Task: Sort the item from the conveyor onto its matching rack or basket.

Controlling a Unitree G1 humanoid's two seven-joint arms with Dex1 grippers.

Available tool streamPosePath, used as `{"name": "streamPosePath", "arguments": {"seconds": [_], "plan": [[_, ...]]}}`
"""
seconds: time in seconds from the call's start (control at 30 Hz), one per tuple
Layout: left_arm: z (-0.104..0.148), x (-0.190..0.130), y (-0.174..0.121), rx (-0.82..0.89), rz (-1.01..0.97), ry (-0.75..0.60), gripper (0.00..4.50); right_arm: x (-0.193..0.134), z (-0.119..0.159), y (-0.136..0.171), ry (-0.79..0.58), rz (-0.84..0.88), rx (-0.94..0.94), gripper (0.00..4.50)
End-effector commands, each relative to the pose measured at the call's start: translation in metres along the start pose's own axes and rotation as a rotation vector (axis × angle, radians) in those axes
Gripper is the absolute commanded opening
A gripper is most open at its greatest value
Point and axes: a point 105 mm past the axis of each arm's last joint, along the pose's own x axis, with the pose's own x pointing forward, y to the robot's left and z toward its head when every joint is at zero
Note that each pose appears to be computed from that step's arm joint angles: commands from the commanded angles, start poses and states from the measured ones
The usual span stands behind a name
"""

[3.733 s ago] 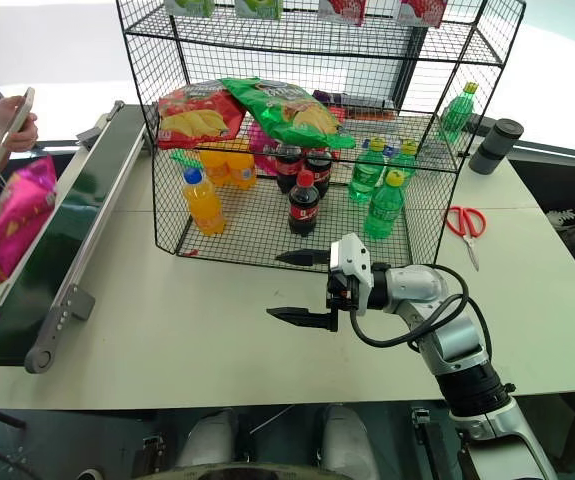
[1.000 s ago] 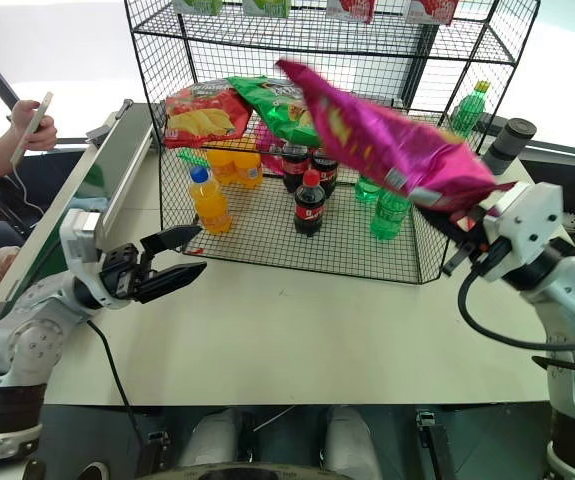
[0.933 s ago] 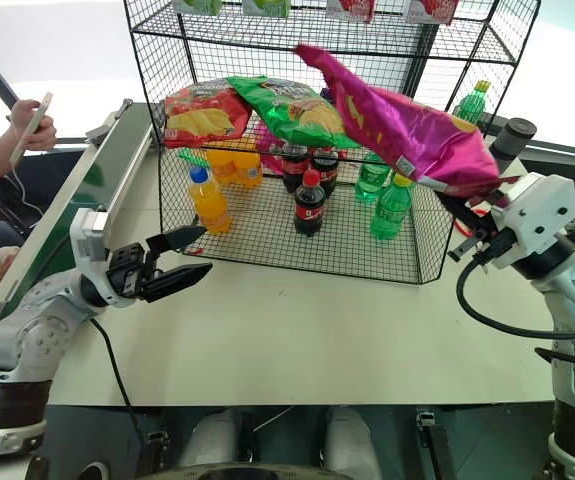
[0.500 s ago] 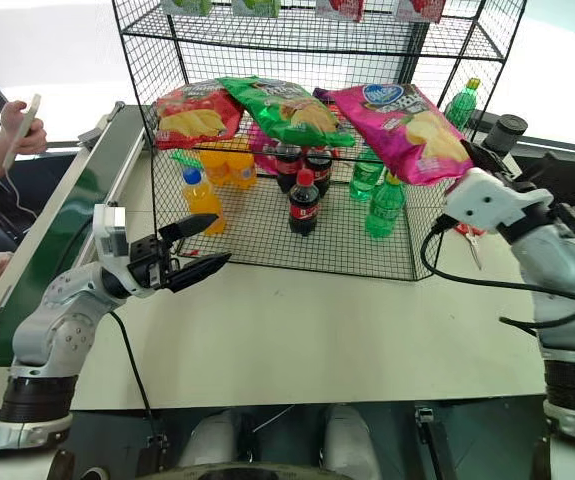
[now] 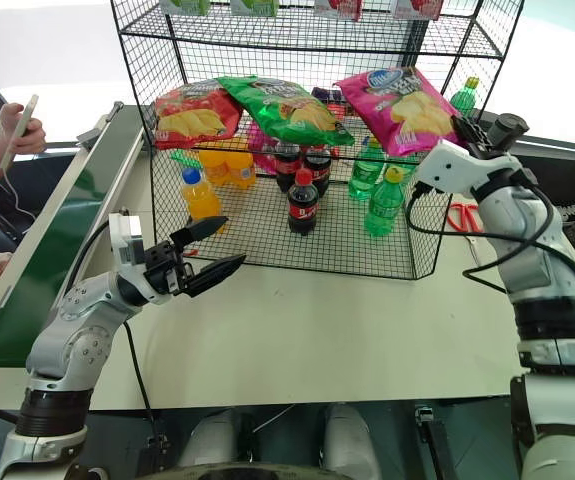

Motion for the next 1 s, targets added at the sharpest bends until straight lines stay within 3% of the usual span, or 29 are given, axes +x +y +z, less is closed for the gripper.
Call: {"name": "streamPosePath", "arguments": {"seconds": [0.03,0.07,0.37,0.4,0.9,1.0], "plan": [[0.011,0.004,-0.003,0.047,-0.015,-0.029,4.50,0.009,-0.006,-0.013,0.020,-0.046,0.023,0.13],[0.010,0.003,-0.003,0.051,-0.013,-0.024,4.50,0.010,-0.008,-0.012,0.024,-0.043,0.029,0.13],[0.004,0.000,-0.005,0.053,-0.002,-0.009,4.50,0.010,-0.005,-0.014,0.011,0.000,0.144,4.33],[0.004,0.000,-0.005,0.053,-0.002,-0.008,4.50,0.009,-0.003,-0.015,0.005,0.011,0.156,4.48],[-0.004,0.001,-0.010,0.053,-0.012,0.011,4.50,-0.016,0.020,-0.013,-0.092,0.274,0.462,4.48],[-0.004,0.002,-0.009,0.057,-0.011,0.010,4.50,-0.017,0.025,-0.018,-0.121,0.259,0.512,4.48]]}}
